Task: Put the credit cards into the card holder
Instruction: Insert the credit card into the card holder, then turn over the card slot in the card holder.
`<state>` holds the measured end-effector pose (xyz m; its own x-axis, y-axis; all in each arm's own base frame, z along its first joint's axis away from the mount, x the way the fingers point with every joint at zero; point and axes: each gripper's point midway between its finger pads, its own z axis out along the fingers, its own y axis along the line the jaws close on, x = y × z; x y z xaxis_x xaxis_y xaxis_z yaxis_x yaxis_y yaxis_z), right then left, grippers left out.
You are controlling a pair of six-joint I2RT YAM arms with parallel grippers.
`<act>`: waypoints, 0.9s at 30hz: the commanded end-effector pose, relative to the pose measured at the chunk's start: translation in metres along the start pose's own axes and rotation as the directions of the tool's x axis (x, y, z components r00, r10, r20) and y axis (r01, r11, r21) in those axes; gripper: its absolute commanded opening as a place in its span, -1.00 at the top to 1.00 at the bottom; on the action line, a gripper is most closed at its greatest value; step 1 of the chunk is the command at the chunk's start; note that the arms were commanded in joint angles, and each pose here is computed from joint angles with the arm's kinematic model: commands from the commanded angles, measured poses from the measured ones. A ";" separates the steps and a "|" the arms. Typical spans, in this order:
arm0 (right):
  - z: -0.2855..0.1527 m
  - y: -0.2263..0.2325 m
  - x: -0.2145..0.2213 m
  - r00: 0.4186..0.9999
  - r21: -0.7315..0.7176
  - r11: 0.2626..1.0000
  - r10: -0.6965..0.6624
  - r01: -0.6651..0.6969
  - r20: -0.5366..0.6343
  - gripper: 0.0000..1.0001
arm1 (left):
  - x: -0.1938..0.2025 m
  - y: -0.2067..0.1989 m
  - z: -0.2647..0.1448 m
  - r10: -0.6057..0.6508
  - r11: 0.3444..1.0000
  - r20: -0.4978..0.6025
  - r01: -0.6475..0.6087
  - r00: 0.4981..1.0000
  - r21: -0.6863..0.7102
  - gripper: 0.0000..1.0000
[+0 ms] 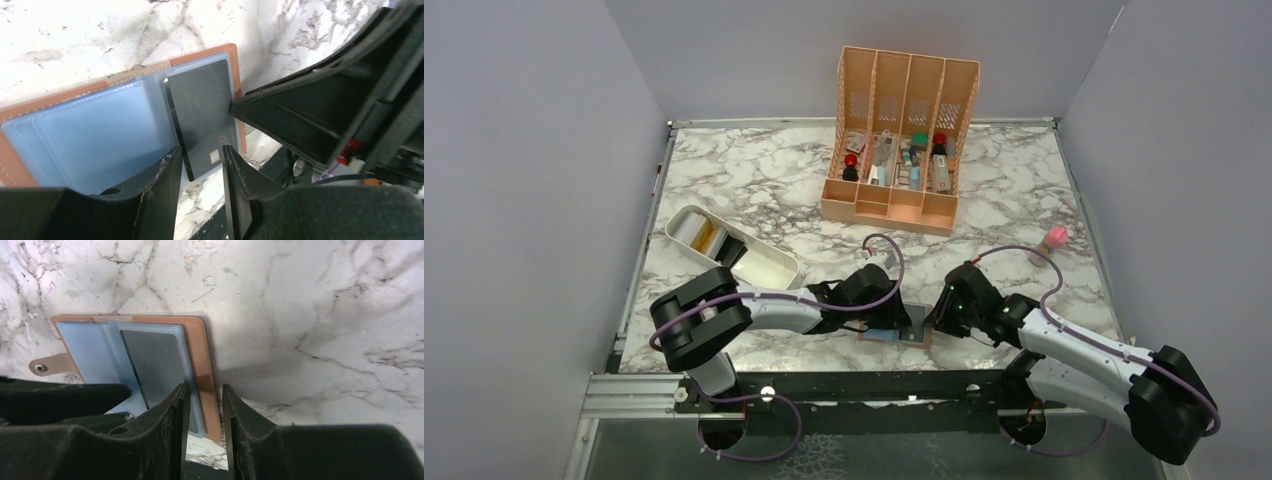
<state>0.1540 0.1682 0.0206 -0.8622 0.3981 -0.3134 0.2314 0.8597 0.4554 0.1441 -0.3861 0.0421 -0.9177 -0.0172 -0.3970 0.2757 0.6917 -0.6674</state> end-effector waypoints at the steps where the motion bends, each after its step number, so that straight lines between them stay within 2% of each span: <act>1: -0.010 -0.011 -0.003 1.000 0.067 0.998 -0.021 0.020 0.011 0.29 | -0.019 -0.020 -0.020 0.042 0.999 0.062 -0.044 0.997 0.029 0.23; 9: -0.019 0.017 -0.007 0.996 -0.052 0.994 -0.094 0.094 0.002 0.32 | -0.034 0.013 -0.044 0.057 0.990 0.126 -0.040 0.990 -0.136 0.22; 14: -0.026 0.043 -0.006 0.991 -0.183 0.974 -0.135 0.132 -0.006 0.44 | -0.036 0.036 -0.055 0.080 0.976 0.140 -0.049 0.987 -0.210 0.22; 19: -0.024 0.059 -0.001 0.988 -0.262 0.955 -0.154 0.141 -0.027 0.53 | -0.039 0.059 -0.064 0.099 0.955 0.142 -0.054 0.985 -0.292 0.40; 23: -0.018 0.066 0.004 0.982 -0.267 0.951 -0.176 0.153 -0.067 0.31 | -0.037 0.071 -0.067 0.098 0.945 0.117 -0.056 0.988 -0.321 0.44; 27: -0.015 0.069 0.006 0.976 -0.192 0.961 -0.212 0.198 -0.054 0.12 | -0.044 0.072 -0.076 0.082 0.953 0.131 -0.039 0.988 -0.300 0.46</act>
<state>0.1512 0.2083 0.0457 -0.9251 0.2230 -0.3074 0.0218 0.8393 0.5432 0.1787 -0.2943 0.0509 -0.8574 -0.0521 -0.5120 0.2089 0.8740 -0.4388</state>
